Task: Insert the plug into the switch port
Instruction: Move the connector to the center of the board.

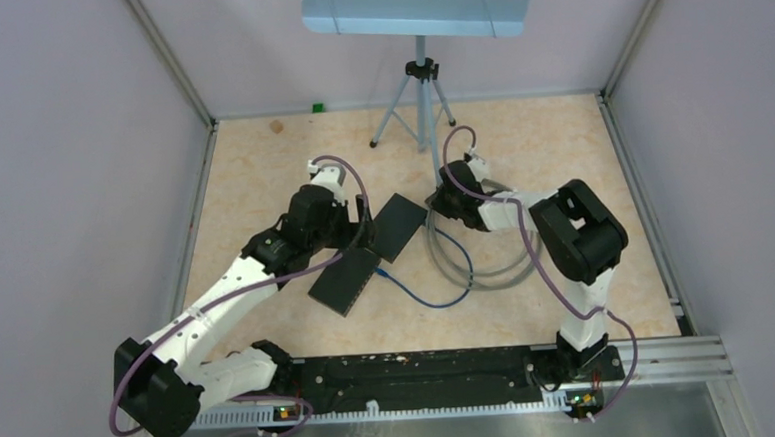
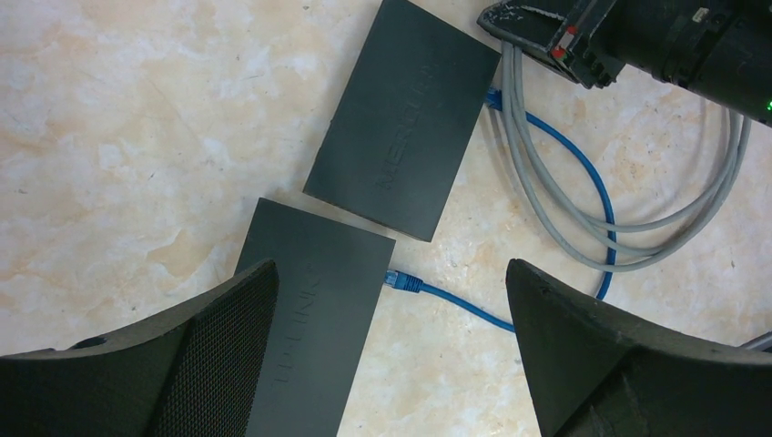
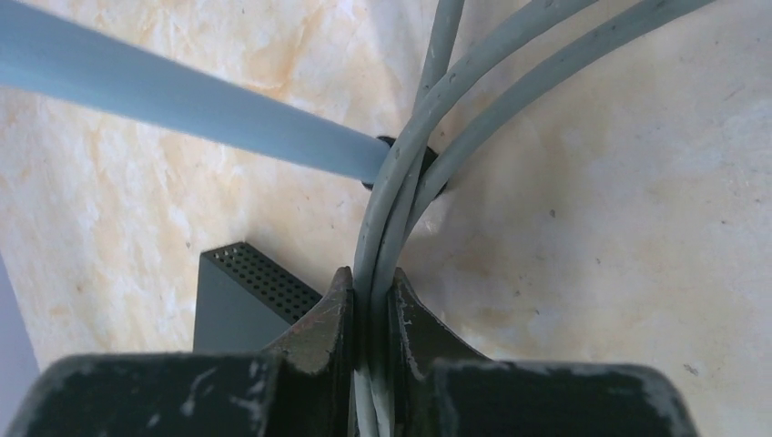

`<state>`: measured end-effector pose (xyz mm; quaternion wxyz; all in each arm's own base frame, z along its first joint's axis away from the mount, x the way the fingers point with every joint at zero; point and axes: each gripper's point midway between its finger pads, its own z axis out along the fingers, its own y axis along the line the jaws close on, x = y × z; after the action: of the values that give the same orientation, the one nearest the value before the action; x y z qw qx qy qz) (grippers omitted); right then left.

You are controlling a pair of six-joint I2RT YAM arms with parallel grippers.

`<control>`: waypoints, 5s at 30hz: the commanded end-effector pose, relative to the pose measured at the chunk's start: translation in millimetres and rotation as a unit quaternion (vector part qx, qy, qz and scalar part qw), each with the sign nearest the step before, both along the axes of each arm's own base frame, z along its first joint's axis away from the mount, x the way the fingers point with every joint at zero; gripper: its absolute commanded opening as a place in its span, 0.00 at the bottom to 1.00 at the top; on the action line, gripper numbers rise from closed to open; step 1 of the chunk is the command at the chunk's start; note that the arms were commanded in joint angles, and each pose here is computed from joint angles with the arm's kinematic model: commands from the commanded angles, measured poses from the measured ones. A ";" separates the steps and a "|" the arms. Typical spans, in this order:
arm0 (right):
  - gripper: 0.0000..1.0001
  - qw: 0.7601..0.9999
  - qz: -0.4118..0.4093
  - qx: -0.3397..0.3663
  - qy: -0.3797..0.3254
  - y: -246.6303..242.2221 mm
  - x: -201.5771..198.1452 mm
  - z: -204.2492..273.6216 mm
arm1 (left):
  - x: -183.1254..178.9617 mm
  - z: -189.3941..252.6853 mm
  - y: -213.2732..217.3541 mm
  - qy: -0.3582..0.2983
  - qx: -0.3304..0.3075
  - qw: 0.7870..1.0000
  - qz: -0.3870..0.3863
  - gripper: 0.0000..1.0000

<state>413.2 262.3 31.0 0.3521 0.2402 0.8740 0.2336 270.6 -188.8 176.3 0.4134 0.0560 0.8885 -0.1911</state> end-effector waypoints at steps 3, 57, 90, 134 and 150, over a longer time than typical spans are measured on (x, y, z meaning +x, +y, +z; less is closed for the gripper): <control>0.00 0.991 0.059 -0.007 -0.120 -4.2 -7.0 77.7 | 3.1 18.4 3.4 -0.023 -0.015 1.000 0.008 0.99; 0.00 0.768 0.368 -0.181 -0.492 -74.3 -204.9 337.7 | 4.2 153.8 2.4 -0.143 -0.143 0.979 -0.015 0.99; 0.83 0.729 0.589 -0.299 -0.179 -19.9 -244.5 137.1 | 10.0 130.6 7.7 -0.114 -0.121 0.986 0.005 0.99; 0.54 0.656 0.686 -0.157 -0.272 87.2 -277.2 45.4 | 2.1 6.7 46.6 0.028 -0.128 0.990 0.047 0.99; 0.43 0.647 0.695 -0.218 -0.225 94.5 -267.4 4.6 | 3.4 5.3 49.4 0.028 -0.118 0.992 0.046 0.99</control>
<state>136.2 349.2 35.6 0.3017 -0.5748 0.7055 0.2843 269.6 -139.9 176.9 0.3862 -0.0512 0.8788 -0.2757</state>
